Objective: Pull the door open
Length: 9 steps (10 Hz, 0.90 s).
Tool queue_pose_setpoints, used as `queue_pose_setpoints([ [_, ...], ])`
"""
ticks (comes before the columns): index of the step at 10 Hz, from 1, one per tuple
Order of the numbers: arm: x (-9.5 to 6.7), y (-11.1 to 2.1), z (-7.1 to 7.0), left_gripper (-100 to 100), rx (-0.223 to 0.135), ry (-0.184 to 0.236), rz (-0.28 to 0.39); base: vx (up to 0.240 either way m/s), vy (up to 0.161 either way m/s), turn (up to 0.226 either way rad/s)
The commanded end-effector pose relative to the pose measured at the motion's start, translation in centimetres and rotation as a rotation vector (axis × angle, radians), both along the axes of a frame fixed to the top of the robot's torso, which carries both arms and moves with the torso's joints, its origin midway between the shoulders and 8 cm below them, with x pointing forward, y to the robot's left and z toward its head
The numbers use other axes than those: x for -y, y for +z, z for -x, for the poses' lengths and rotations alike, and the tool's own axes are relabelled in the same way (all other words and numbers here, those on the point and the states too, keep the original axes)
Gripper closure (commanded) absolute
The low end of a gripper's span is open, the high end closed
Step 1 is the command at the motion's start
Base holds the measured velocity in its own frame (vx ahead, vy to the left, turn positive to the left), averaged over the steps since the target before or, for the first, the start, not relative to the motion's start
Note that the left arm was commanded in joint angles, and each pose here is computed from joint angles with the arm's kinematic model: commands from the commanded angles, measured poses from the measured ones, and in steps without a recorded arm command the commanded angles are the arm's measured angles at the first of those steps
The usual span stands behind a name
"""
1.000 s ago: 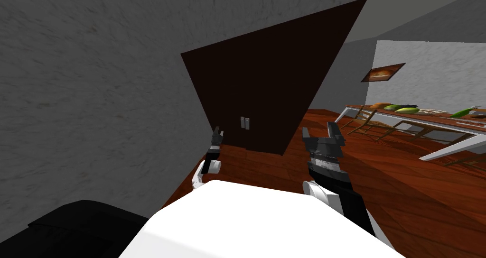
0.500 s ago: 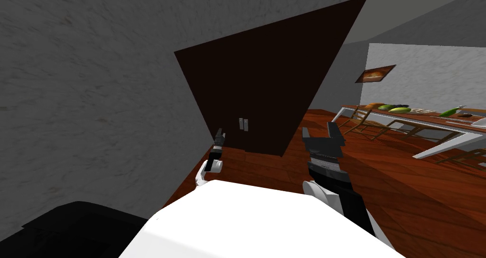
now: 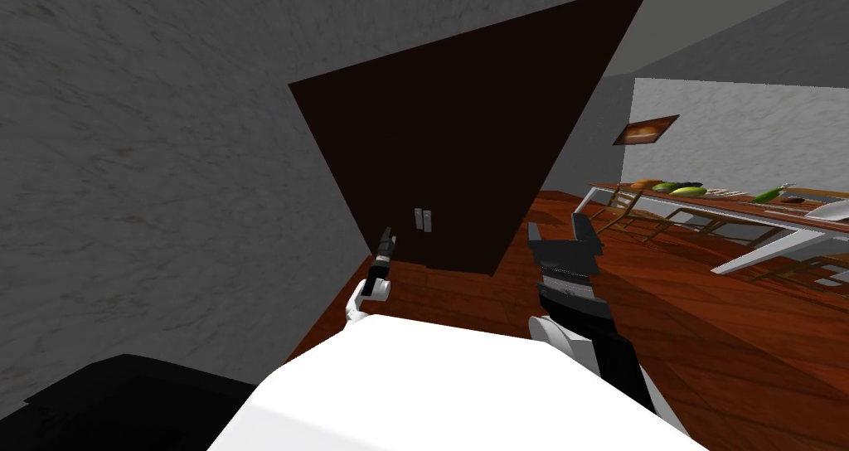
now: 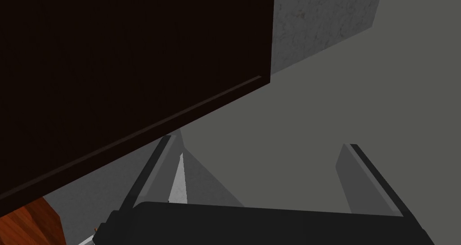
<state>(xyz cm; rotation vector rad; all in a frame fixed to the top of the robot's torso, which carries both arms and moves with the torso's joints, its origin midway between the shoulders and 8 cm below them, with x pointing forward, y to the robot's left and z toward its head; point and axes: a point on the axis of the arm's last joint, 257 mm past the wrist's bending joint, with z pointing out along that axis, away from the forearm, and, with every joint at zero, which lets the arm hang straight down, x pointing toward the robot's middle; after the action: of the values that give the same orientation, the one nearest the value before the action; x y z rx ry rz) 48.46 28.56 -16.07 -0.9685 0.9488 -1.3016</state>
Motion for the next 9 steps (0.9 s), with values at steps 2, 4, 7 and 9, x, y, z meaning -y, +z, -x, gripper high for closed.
queue_pose_setpoints([
  [2,0.0,-2.1,-0.8,-100,-0.050,-0.001,0.005,0.106,0.014,-0.053],
  [4,0.0,-3.6,-1.3,-100,-0.086,-0.002,0.008,0.092,-0.002,-0.041],
  [7,0.1,-6.3,-2.2,-100,-0.151,-0.004,0.013,0.126,0.003,-0.056],
  [9,0.1,-7.0,-2.4,-100,-0.167,-0.005,0.015,0.092,0.014,-0.030],
])
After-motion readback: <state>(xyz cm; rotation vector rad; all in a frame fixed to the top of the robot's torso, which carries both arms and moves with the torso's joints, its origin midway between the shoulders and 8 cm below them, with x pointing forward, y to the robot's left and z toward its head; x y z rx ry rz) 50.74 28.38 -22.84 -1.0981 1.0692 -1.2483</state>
